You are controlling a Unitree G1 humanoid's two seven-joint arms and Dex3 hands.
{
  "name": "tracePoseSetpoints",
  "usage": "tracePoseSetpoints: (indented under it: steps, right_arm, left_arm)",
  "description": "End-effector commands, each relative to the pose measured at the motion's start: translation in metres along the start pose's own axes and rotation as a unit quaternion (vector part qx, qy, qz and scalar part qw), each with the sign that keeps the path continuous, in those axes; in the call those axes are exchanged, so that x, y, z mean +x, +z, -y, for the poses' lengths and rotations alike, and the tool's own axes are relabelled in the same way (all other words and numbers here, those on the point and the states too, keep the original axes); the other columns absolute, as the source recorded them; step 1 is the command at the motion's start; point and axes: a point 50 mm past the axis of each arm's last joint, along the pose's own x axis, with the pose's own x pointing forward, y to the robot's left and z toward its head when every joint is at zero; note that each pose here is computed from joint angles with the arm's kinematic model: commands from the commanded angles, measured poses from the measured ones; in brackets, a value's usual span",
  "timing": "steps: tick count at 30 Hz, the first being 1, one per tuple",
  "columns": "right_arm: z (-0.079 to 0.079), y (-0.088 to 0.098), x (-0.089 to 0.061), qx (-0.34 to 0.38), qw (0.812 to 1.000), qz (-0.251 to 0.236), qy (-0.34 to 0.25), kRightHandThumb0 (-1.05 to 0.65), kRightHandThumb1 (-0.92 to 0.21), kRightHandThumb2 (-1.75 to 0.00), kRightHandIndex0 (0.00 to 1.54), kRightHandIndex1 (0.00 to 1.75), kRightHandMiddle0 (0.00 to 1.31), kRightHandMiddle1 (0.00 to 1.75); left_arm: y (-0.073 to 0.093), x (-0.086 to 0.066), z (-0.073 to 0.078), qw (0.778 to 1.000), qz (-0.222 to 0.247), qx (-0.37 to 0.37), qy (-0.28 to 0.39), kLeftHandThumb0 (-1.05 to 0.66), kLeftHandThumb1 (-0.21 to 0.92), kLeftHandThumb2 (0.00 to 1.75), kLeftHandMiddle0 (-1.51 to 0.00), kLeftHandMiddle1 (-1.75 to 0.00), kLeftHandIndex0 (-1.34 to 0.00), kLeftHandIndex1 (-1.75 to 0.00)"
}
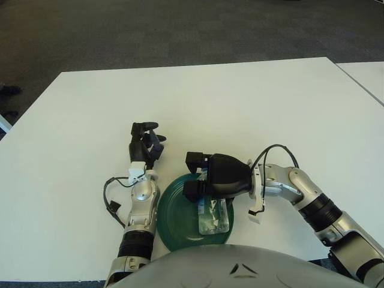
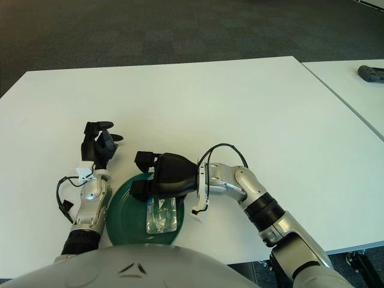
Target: Put the bottle into the plate.
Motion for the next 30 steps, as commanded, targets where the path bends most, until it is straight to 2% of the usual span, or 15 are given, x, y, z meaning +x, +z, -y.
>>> tracePoseSetpoints:
  steps: [1, 6, 11, 12, 14, 15, 18, 19, 20, 21, 23, 26, 30]
  right_arm:
    - [0.0038, -0.0028, -0.0004, 0.004, 1.000, 0.001, -0.004, -0.46, -0.39, -1.21, 1.13, 1.75, 0.56, 1.73]
    - [0.0018, -0.0025, -0.0014, 0.009, 1.000, 0.004, 0.006, -0.44, -0.47, -1.10, 1.01, 1.75, 0.51, 1.71]
    - [0.0002, -0.0021, -0.0028, 0.004, 0.999, 0.008, 0.031, -0.39, -0.70, -0.80, 0.75, 1.75, 0.34, 1.73]
    - [0.0000, -0.0019, -0.0031, 0.001, 0.999, 0.008, 0.035, -0.39, -0.72, -0.78, 0.73, 1.75, 0.33, 1.73]
    - [-0.0002, -0.0018, -0.0034, -0.003, 0.999, 0.006, 0.039, -0.66, -0.84, -0.68, 0.57, 1.70, 0.25, 1.65]
    - [-0.0003, -0.0016, -0.0038, -0.006, 0.999, 0.006, 0.042, -0.70, -0.85, -0.67, 0.54, 1.69, 0.23, 1.63]
    - [-0.0004, -0.0016, -0.0048, -0.012, 0.999, 0.006, 0.048, -0.83, -0.90, -0.67, 0.45, 1.28, 0.14, 1.46]
    - [-0.0004, -0.0016, -0.0054, -0.014, 0.998, 0.007, 0.053, -0.85, -0.91, -0.69, 0.45, 1.05, 0.09, 1.35]
    - [-0.0004, -0.0016, -0.0059, -0.016, 0.998, 0.008, 0.057, -0.85, -0.91, -0.70, 0.44, 0.91, 0.08, 1.26]
    - [-0.0004, -0.0016, -0.0061, -0.016, 0.998, 0.009, 0.059, -0.86, -0.91, -0.73, 0.45, 0.67, 0.05, 1.12]
    - [0.0003, -0.0022, -0.0078, -0.018, 0.998, 0.011, 0.067, -0.87, -0.92, -0.77, 0.46, 0.38, 0.02, 0.96]
    - [0.0012, -0.0029, -0.0090, -0.020, 0.997, 0.013, 0.078, -0.90, -0.92, -0.85, 0.36, 0.16, 0.01, 0.69]
    - [0.0021, -0.0033, -0.0098, -0.022, 0.996, 0.015, 0.081, -0.93, -0.92, -0.92, 0.25, 0.05, 0.00, 0.47]
  left_arm:
    - [0.0028, 0.0005, 0.0104, 1.000, 0.002, -0.022, 0.003, -0.64, 0.92, 0.89, -0.62, -1.55, -0.34, -1.65]
    - [0.0033, 0.0012, 0.0113, 1.000, 0.004, -0.025, 0.002, -0.63, 0.92, 0.90, -0.63, -1.54, -0.33, -1.64]
    - [0.0038, 0.0020, 0.0120, 1.000, 0.005, -0.021, 0.004, -0.65, 0.92, 0.91, -0.62, -1.55, -0.33, -1.67]
    - [0.0039, 0.0022, 0.0120, 1.000, 0.006, -0.020, 0.005, -0.66, 0.92, 0.91, -0.62, -1.55, -0.33, -1.67]
    - [0.0040, 0.0025, 0.0120, 1.000, 0.006, -0.018, 0.006, -0.66, 0.92, 0.92, -0.62, -1.55, -0.33, -1.67]
    - [0.0041, 0.0026, 0.0120, 1.000, 0.007, -0.018, 0.006, -0.66, 0.92, 0.92, -0.62, -1.55, -0.33, -1.67]
    - [0.0044, 0.0030, 0.0116, 1.000, 0.007, -0.019, 0.007, -0.66, 0.92, 0.91, -0.63, -1.53, -0.33, -1.67]
    - [0.0044, 0.0030, 0.0115, 1.000, 0.007, -0.020, 0.007, -0.66, 0.92, 0.91, -0.63, -1.53, -0.33, -1.66]
    - [0.0045, 0.0030, 0.0114, 1.000, 0.007, -0.021, 0.008, -0.66, 0.92, 0.91, -0.63, -1.53, -0.33, -1.66]
    - [0.0045, 0.0030, 0.0114, 1.000, 0.007, -0.021, 0.008, -0.66, 0.92, 0.91, -0.63, -1.52, -0.33, -1.66]
    - [0.0043, 0.0032, 0.0114, 1.000, 0.007, -0.021, 0.009, -0.65, 0.92, 0.91, -0.63, -1.52, -0.33, -1.66]
    - [0.0042, 0.0032, 0.0112, 1.000, 0.007, -0.020, 0.014, -0.64, 0.92, 0.91, -0.63, -1.55, -0.34, -1.66]
    - [0.0037, 0.0038, 0.0112, 1.000, 0.003, -0.017, 0.019, -0.64, 0.92, 0.92, -0.62, -1.57, -0.36, -1.66]
